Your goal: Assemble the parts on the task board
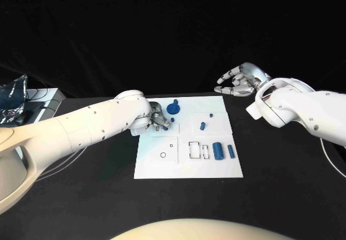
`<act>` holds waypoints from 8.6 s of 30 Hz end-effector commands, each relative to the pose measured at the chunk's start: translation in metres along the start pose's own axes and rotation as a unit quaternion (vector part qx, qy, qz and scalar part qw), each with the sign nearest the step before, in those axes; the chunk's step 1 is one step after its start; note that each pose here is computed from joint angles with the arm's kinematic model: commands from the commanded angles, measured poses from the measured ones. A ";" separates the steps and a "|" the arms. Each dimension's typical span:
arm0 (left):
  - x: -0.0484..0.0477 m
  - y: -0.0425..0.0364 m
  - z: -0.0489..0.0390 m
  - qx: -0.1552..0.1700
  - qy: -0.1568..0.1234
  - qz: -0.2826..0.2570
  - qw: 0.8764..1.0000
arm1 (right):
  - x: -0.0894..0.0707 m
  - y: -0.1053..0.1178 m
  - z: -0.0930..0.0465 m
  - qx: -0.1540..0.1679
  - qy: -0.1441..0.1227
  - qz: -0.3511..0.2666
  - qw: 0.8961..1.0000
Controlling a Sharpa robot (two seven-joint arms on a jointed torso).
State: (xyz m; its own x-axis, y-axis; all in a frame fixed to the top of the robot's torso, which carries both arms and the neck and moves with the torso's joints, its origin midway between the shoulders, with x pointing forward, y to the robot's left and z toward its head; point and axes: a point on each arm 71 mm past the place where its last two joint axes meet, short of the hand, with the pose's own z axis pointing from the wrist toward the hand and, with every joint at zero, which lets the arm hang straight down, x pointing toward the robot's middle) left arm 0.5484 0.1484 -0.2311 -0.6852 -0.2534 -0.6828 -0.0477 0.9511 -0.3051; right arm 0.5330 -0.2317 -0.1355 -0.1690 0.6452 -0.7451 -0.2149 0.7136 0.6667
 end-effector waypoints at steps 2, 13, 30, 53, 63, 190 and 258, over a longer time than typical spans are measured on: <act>0.0037 0.0003 0.0018 -0.001 0.007 0.006 1.000 | 0.001 0.001 0.000 -0.006 0.005 -0.005 1.000; 0.0035 0.0013 0.0023 -0.003 0.009 0.009 1.000 | 0.000 0.001 -0.001 -0.006 0.005 -0.005 1.000; 0.0009 0.0040 0.0026 -0.006 -0.002 0.003 1.000 | 0.000 0.000 -0.001 -0.006 0.005 -0.008 1.000; 0.0043 0.0010 -0.0014 0.013 0.018 -0.037 0.999 | 0.000 -0.001 -0.001 -0.005 0.008 -0.009 1.000; 0.0055 0.0043 -0.0050 0.018 0.043 -0.045 0.998 | 0.000 -0.002 -0.001 -0.004 0.009 -0.010 1.000; -0.0372 -0.0271 0.0126 -0.062 0.116 0.075 0.988 | 0.010 0.011 0.006 -0.024 0.013 -0.017 0.999; -0.0239 -0.0199 0.0160 -0.057 0.126 0.064 0.988 | 0.008 0.007 0.005 -0.019 0.015 -0.018 1.000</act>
State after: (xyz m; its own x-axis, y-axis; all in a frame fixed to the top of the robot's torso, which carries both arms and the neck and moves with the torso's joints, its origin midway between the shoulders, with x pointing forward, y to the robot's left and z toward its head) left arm 0.5810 0.1335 -0.2103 -0.8389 -0.0951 -0.5359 -0.0213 0.9896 -0.1423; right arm 0.5354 -0.2210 -0.1365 -0.1807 0.6197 -0.7637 -0.2432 0.7242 0.6452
